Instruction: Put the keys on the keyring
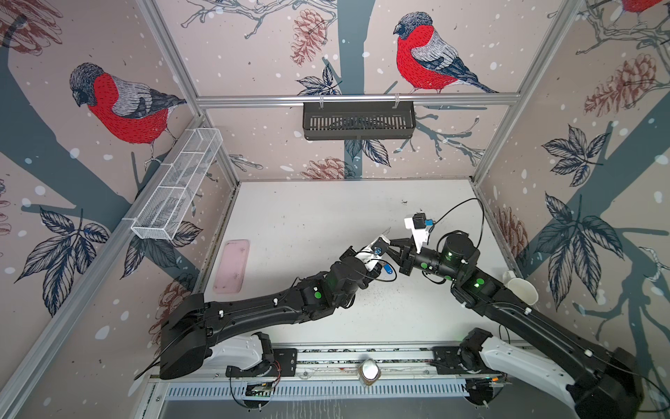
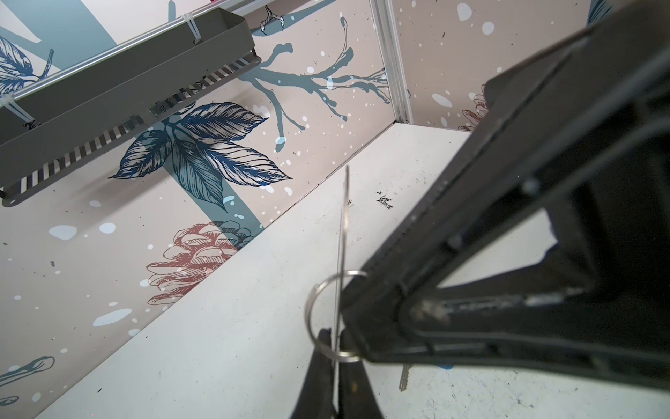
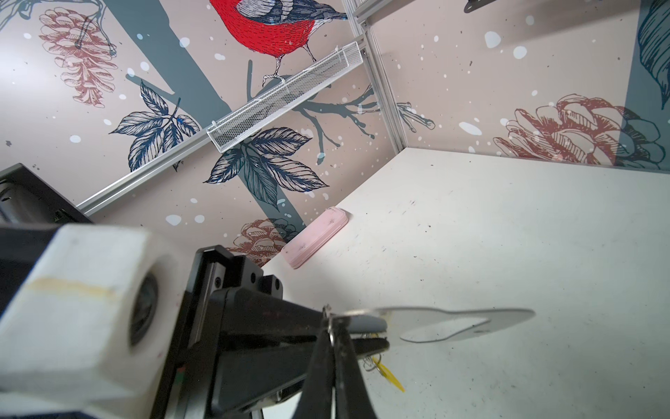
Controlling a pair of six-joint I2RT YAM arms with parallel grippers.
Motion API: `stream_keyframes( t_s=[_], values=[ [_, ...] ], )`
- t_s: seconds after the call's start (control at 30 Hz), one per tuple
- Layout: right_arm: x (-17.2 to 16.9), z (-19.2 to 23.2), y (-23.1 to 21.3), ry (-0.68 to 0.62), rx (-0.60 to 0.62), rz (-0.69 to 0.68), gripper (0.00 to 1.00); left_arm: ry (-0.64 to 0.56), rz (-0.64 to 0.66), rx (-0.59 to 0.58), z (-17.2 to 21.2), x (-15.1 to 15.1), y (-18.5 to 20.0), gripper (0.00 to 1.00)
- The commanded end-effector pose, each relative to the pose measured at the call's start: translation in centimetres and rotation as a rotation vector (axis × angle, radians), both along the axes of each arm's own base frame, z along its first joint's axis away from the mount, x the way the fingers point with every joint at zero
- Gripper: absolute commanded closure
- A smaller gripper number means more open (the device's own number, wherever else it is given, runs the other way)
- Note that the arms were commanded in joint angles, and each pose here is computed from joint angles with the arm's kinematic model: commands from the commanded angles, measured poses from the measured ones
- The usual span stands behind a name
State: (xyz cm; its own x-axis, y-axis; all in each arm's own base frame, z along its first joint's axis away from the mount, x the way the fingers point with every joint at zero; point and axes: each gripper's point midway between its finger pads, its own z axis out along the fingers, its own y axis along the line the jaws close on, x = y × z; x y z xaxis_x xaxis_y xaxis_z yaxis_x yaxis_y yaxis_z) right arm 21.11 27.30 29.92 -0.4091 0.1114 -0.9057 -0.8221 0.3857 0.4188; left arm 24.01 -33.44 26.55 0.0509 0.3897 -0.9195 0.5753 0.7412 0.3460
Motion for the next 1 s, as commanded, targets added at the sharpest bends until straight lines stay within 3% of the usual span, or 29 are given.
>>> stream_keyframes(
  t_s=[0.0,0.3,0.67,0.97],
  values=[
    [-0.1,1.5,-0.1,-0.046,0.033,-0.003,1.0,-0.016,0.005,-0.06,1.1,0.0,0.0,1.0],
    [0.0,2.9,-0.4,-0.051,0.066,-0.019,1.0,-0.034,0.034,-0.136,2.0,0.2,0.7,1.0],
    [0.5,2.6,-0.2,-0.012,0.038,-0.029,1.0,-0.02,-0.014,-0.14,1.8,-0.5,0.5,0.76],
    [1.8,0.8,-0.4,0.033,-0.053,-0.076,1.0,-0.025,-0.163,-0.185,2.6,-3.3,1.2,0.68]
  ],
)
